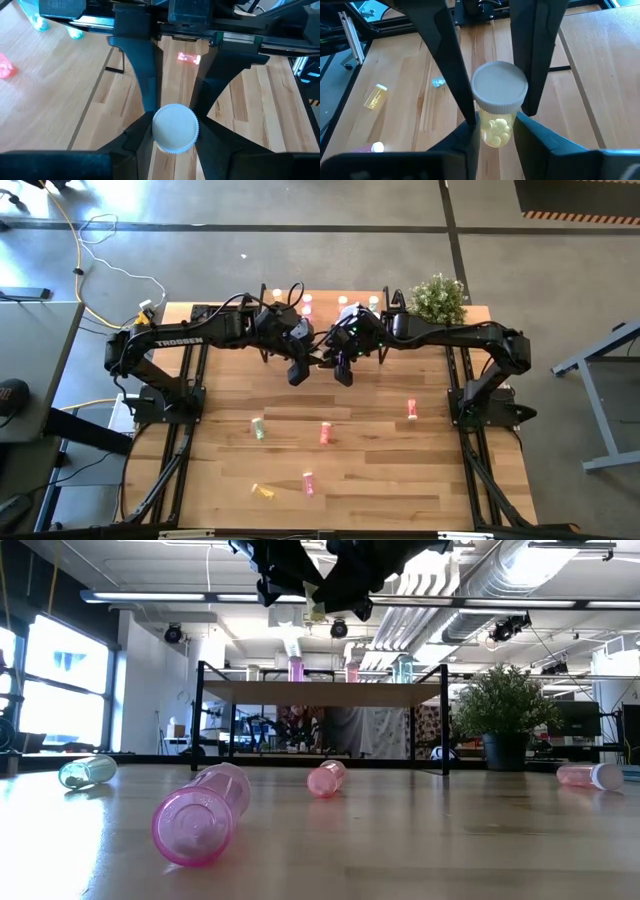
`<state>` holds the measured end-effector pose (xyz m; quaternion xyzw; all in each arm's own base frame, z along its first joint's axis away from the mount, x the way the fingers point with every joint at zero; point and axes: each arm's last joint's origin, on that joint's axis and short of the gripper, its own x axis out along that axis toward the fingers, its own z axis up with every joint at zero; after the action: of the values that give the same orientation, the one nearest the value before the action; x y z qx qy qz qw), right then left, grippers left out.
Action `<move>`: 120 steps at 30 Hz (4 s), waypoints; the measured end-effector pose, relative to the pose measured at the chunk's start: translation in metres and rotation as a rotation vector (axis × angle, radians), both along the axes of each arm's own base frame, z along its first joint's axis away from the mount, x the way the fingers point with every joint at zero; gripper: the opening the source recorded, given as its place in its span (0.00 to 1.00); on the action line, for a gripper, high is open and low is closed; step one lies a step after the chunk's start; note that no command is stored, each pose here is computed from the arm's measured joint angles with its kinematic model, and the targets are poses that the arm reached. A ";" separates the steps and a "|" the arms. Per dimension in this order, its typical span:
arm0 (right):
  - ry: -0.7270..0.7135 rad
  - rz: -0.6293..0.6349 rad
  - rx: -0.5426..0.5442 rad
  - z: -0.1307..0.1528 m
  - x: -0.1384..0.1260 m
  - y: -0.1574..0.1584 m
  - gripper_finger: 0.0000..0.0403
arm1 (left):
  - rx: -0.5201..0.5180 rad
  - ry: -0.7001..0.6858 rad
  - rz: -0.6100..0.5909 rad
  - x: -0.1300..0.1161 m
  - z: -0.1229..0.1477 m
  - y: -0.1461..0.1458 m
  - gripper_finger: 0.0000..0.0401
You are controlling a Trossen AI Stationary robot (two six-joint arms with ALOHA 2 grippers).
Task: Pick and place medicine bottles onto shelf by color
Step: Put the right yellow pill bottle on the shelf aligned with other yellow pill bottles, then put the bottom pink pill bottle on the shelf aligned with other pink pill bottles
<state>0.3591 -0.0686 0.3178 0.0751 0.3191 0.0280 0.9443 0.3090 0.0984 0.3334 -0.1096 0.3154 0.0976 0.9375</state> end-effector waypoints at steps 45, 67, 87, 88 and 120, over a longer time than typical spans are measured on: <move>-0.058 -0.304 -0.178 0.098 -0.034 -0.064 0.54 | 0.195 0.091 0.434 -0.105 -0.023 0.068 0.30; -0.076 -0.407 -0.224 0.109 -0.041 -0.074 0.54 | 0.120 0.153 0.433 -0.121 -0.043 0.105 0.30; -0.074 -0.416 -0.230 0.109 -0.041 -0.074 0.54 | 0.097 0.164 0.425 -0.115 -0.051 0.110 0.30; -0.074 -0.416 -0.230 0.109 -0.041 -0.074 0.54 | 0.097 0.164 0.426 -0.115 -0.051 0.110 0.30; -0.021 -0.409 -0.221 0.104 -0.043 -0.073 0.54 | -0.044 0.310 0.438 -0.126 0.002 0.093 0.55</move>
<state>0.3160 -0.1420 0.4221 0.0339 0.2885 -0.1986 0.9361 0.1835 0.1914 0.3350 -0.1794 0.4260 0.3066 0.8321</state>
